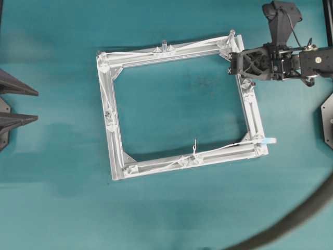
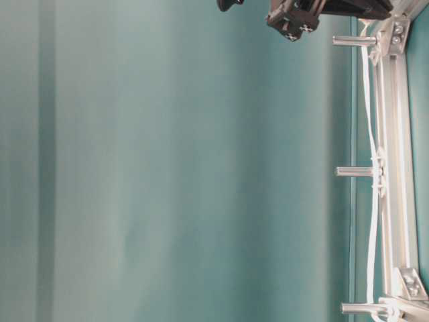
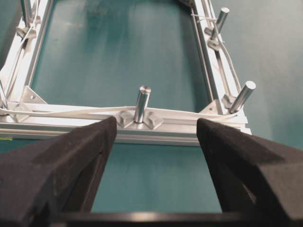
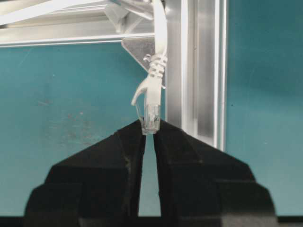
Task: Move the cable alternately left and right between 8 pins so it hooks onto each one.
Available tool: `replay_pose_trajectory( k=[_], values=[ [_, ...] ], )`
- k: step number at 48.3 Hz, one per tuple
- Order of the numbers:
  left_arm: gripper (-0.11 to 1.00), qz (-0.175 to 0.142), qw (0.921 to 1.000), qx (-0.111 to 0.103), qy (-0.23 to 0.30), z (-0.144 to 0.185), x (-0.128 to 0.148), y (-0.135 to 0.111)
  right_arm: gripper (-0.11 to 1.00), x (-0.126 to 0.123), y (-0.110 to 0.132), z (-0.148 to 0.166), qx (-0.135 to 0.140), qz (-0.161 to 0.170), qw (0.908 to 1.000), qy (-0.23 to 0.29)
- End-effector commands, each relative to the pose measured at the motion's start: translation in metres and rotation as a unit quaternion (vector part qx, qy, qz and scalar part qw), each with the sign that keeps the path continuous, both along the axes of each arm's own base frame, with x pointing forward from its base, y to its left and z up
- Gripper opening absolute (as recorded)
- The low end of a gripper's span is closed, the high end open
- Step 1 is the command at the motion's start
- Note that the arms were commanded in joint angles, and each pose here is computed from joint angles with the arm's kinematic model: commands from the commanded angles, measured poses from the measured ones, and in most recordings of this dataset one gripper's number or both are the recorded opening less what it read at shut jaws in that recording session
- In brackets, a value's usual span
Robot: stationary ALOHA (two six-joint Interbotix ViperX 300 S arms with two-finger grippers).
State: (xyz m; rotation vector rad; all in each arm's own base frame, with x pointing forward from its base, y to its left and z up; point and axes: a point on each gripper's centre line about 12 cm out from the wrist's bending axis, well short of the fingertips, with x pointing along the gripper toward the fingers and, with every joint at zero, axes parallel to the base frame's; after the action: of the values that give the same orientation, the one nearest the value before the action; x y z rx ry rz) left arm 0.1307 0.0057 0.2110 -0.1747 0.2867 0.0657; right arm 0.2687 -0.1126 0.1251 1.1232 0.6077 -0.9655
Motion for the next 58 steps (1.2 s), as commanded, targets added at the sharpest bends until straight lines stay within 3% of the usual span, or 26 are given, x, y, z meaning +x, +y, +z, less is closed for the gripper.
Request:
replay_pose_trajectory(
  k=[1,6,15,17,34,47,58],
  values=[
    [0.78,0.001,1.0,-0.003,-0.005,0.004,0.001,0.0,0.07,0.003,0.001,0.008,-0.003,0.004,0.9999,-0.016],
    [0.78,0.0,1.0,-0.003,-0.005,0.004,0.001,0.0,0.14,0.003,0.001,0.008,-0.002,0.001,0.9999,-0.016],
    [0.78,0.0,1.0,-0.003,-0.005,0.004,0.001,0.0,0.66,0.004,0.0,0.008,-0.001,-0.002,0.9999,-0.017],
    [0.78,0.0,1.0,-0.003,-0.004,0.004,0.001,0.0,0.74,0.004,0.0,0.009,-0.002,-0.002,0.9998,-0.017],
    [0.78,0.0,1.0,-0.003,-0.004,0.004,0.001,0.0,0.73,0.003,0.003,0.042,-0.02,0.006,0.9971,-0.073],
    [0.78,0.0,1.0,-0.003,-0.005,0.004,0.001,0.0,0.73,-0.02,0.016,0.067,-0.034,0.026,0.9894,-0.139],
    [0.78,0.0,1.0,-0.003,-0.005,0.004,0.001,0.0,0.72,-0.03,0.031,0.075,-0.05,0.085,0.9749,-0.2]
  ],
)
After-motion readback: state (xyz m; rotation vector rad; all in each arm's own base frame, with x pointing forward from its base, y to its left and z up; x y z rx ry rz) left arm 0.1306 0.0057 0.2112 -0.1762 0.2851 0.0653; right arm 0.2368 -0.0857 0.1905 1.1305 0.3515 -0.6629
